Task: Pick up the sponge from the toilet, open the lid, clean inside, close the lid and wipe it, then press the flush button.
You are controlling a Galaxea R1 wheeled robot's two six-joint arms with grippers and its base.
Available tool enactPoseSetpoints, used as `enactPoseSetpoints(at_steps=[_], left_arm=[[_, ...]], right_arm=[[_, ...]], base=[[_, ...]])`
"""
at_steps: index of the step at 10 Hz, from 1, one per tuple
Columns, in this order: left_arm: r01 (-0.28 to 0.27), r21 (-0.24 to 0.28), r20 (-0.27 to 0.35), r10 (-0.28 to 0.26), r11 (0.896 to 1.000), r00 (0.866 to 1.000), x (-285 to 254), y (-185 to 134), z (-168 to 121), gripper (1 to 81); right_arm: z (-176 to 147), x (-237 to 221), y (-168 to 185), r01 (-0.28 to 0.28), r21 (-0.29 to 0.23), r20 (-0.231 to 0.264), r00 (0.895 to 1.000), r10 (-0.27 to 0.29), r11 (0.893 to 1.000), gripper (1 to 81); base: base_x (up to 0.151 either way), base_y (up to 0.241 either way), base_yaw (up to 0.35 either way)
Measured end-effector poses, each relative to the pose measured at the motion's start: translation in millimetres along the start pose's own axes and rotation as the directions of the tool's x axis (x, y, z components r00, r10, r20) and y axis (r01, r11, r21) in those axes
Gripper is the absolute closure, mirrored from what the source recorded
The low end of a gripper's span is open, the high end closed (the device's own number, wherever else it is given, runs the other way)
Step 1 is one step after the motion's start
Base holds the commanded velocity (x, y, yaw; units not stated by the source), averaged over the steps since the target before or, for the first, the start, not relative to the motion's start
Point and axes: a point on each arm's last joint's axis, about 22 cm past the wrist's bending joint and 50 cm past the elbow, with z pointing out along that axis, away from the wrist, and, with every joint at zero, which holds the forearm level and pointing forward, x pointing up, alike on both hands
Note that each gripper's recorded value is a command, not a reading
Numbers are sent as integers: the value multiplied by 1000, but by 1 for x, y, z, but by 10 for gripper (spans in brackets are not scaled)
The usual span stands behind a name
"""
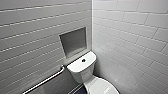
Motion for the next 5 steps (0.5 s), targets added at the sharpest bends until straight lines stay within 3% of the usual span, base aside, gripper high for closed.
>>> enactPoseSetpoints(at_steps=[3, 5], left_arm=[[-16, 15, -49, 17, 1000, 999, -1, -3, -15, 10], [-28, 29, -87, 31, 999, 996, 4, -3, -23, 10]], right_arm=[[-1, -6, -2, 41, -45, -47, 998, -44, 998, 811], [-1, -8, -18, 74, -46, -77, 994, -78, 996, 811]], base=[[0, 0, 0], [0, 0, 0]])
